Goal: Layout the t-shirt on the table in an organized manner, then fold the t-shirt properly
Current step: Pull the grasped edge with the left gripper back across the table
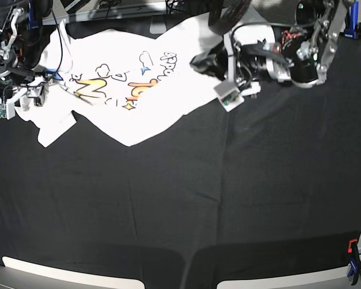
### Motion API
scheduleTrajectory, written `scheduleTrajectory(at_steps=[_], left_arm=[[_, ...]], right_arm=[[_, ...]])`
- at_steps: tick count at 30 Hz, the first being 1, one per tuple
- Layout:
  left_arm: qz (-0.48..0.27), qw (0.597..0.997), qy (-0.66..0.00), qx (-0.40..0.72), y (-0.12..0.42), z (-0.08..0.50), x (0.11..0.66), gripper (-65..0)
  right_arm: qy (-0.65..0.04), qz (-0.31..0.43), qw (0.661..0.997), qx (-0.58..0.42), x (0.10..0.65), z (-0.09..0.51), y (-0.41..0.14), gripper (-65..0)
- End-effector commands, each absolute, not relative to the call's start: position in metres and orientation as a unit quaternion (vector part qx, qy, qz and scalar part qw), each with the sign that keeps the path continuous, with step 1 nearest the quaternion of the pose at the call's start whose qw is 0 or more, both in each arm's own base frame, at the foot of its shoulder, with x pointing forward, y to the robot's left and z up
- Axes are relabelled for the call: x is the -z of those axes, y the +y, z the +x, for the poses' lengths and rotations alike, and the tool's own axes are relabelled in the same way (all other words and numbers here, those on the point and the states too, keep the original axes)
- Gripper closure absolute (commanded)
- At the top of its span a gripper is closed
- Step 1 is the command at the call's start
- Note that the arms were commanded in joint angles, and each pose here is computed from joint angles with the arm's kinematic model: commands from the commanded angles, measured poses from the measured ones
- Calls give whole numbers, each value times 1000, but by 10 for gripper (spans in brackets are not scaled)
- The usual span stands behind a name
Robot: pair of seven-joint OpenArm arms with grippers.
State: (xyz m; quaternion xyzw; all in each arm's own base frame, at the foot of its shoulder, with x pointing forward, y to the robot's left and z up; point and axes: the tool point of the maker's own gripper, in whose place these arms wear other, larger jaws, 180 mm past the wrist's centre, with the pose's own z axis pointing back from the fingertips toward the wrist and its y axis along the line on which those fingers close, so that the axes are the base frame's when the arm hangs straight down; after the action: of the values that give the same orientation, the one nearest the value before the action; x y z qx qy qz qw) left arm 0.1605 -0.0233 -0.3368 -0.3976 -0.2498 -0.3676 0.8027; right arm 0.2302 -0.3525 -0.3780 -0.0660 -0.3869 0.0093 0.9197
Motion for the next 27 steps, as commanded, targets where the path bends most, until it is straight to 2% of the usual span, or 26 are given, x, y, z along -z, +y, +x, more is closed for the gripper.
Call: scheduleTrajectory(at_steps=[1, 3, 4, 6, 19, 21, 23, 24, 27], left_arm=[[-412, 791, -267, 366, -27, 162, 326, -115], [-412, 791, -266, 365, -27, 161, 326, -225], [-412, 791, -267, 365, -27, 162, 326, -258], [-415, 790, -268, 364, -28, 162, 325, -277], [-451, 779, -292, 322, -52, 161, 313, -276], [-476, 770, -290, 312, -63, 149, 307, -235], [-506, 732, -303, 340, -73, 128, 291, -163], [-515, 715, -315, 354, -77, 120, 281, -147], [-497, 703, -346, 373, -77, 113, 265, -149]], right_arm=[[-407, -74, 910, -17, 364, 238, -357, -362], [-407, -73, 910, -17, 364, 238, -357, -362], [-407, -73, 910, -17, 364, 238, -357, -362], [-407, -73, 910, -17, 364, 238, -357, -362], [-407, -73, 910, -17, 364, 238, -357, -362], [-407, -73, 910, -17, 364, 238, -357, -362], [-407, -73, 910, -17, 364, 238, -357, -362], [-408, -74, 910, -17, 363, 238, -357, -362], [-411, -73, 909, -17, 362, 240, -357, -362]])
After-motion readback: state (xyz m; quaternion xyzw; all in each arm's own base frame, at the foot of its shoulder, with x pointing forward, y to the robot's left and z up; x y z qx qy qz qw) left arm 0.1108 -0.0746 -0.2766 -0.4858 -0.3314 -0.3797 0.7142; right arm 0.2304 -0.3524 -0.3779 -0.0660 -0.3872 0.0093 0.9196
